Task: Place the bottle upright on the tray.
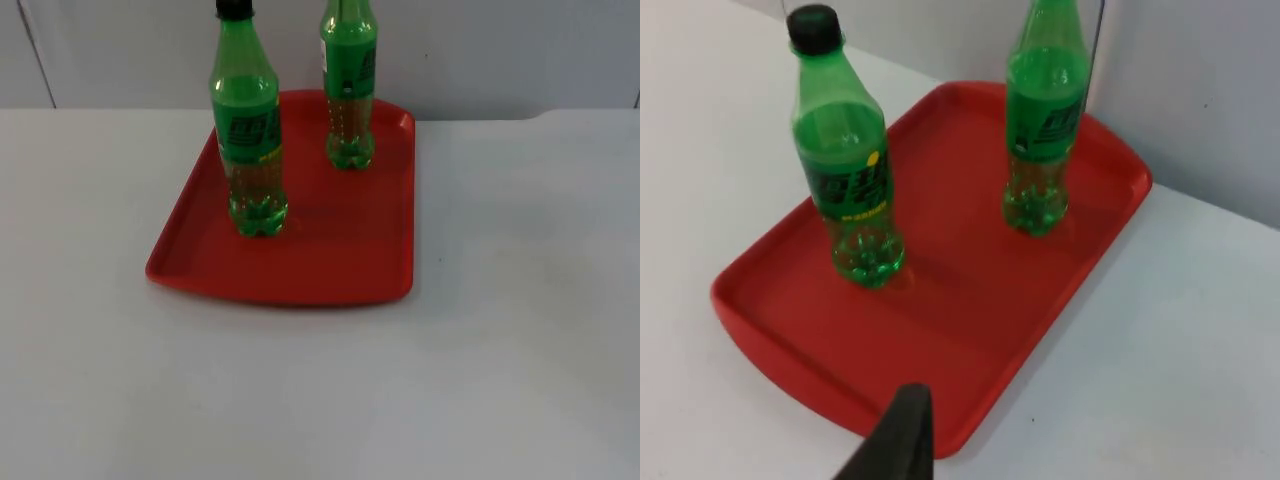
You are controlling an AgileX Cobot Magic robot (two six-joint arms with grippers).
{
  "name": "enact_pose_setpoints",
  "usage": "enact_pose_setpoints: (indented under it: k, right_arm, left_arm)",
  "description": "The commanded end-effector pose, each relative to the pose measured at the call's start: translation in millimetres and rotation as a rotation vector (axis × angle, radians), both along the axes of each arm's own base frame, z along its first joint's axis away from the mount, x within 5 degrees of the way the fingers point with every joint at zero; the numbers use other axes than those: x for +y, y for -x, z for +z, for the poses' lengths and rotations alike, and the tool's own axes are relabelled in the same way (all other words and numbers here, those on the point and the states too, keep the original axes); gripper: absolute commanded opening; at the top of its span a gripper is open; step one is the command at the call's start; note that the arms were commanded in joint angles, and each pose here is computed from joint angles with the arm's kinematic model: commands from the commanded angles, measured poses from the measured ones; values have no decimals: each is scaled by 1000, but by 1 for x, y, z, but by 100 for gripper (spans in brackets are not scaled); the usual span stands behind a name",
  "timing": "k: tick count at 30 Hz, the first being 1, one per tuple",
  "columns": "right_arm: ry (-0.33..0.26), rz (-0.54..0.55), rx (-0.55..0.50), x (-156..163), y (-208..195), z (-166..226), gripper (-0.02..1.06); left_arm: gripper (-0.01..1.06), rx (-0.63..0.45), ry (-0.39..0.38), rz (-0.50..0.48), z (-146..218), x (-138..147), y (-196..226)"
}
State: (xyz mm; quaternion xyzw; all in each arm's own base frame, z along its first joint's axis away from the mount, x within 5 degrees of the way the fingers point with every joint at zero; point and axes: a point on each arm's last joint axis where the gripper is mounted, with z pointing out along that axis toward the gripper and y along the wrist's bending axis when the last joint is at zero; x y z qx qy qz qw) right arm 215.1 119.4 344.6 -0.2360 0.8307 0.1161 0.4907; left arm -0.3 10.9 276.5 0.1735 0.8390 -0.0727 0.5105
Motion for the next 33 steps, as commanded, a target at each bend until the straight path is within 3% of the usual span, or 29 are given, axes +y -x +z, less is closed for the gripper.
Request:
enact_pose_setpoints:
  k: [1,19,33]
  right_arm:
    - [-6,11,-24,-4,11,3,105]
    - [-104,11,-160,-59,111,-5,105]
    - [-102,19,-160,-93,172,-11,105]
  left_arm:
    - [105,-1,-1,-5,-1,0,0]
    - [105,-1,-1,-5,-1,0,0]
    - [105,-1,-1,-5,-1,0,0]
